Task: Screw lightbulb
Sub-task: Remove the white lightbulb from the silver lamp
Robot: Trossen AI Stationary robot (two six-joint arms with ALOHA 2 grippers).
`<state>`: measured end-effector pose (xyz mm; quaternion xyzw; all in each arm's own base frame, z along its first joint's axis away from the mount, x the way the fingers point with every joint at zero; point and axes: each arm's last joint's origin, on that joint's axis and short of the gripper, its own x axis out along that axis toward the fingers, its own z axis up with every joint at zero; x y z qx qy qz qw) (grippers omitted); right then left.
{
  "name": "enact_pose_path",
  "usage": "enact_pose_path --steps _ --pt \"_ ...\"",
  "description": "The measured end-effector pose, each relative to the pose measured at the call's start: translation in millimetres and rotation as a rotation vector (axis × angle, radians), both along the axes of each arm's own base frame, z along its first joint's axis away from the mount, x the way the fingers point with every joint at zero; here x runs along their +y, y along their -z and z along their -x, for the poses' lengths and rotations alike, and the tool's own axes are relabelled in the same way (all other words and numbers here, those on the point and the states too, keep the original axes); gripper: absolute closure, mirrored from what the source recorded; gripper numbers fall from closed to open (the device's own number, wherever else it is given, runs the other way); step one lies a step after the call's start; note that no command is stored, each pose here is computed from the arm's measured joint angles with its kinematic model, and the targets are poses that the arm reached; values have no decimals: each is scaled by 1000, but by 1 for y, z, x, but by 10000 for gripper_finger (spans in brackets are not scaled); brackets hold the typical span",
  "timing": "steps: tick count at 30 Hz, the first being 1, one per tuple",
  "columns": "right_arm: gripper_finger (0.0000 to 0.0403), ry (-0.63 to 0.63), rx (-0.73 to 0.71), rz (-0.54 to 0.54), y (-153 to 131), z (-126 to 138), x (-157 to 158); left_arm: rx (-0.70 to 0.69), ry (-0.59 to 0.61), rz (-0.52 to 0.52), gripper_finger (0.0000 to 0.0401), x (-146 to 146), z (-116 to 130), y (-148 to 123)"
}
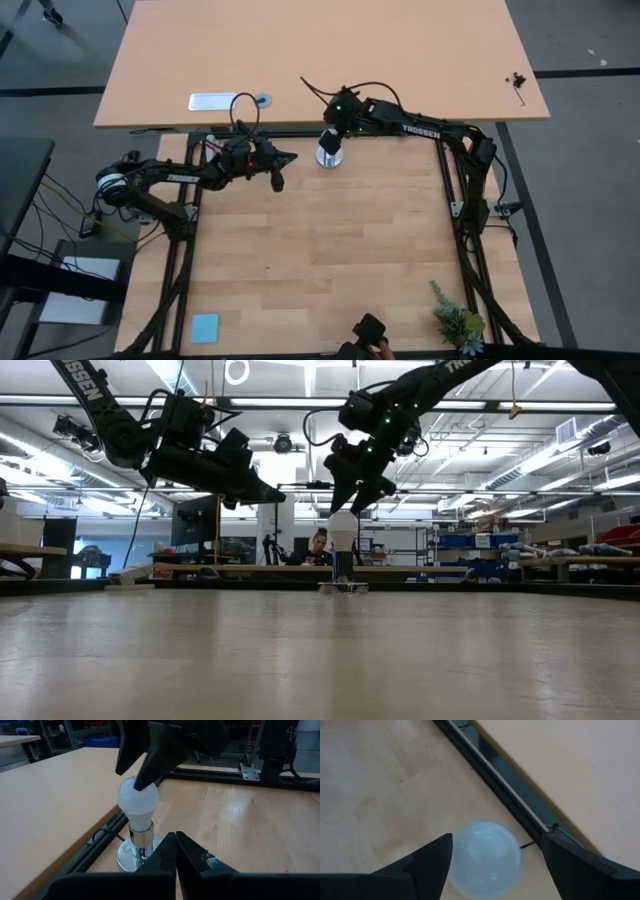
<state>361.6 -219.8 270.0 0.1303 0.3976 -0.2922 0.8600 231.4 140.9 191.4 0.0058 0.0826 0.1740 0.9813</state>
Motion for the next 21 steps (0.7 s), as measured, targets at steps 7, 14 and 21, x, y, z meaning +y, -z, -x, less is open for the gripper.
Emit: enact_pose_path --steps 7,14,21 --pt "103 -39 -15 -51 1 -1 4 0 0 1 396 0 0 0" --pt "95 -15 15 -41 5 -1 2 0 0 1 396 0 0 0" --pt "92 -52 65 -40 23 -7 -2 1 0 2 396 0 0 0"
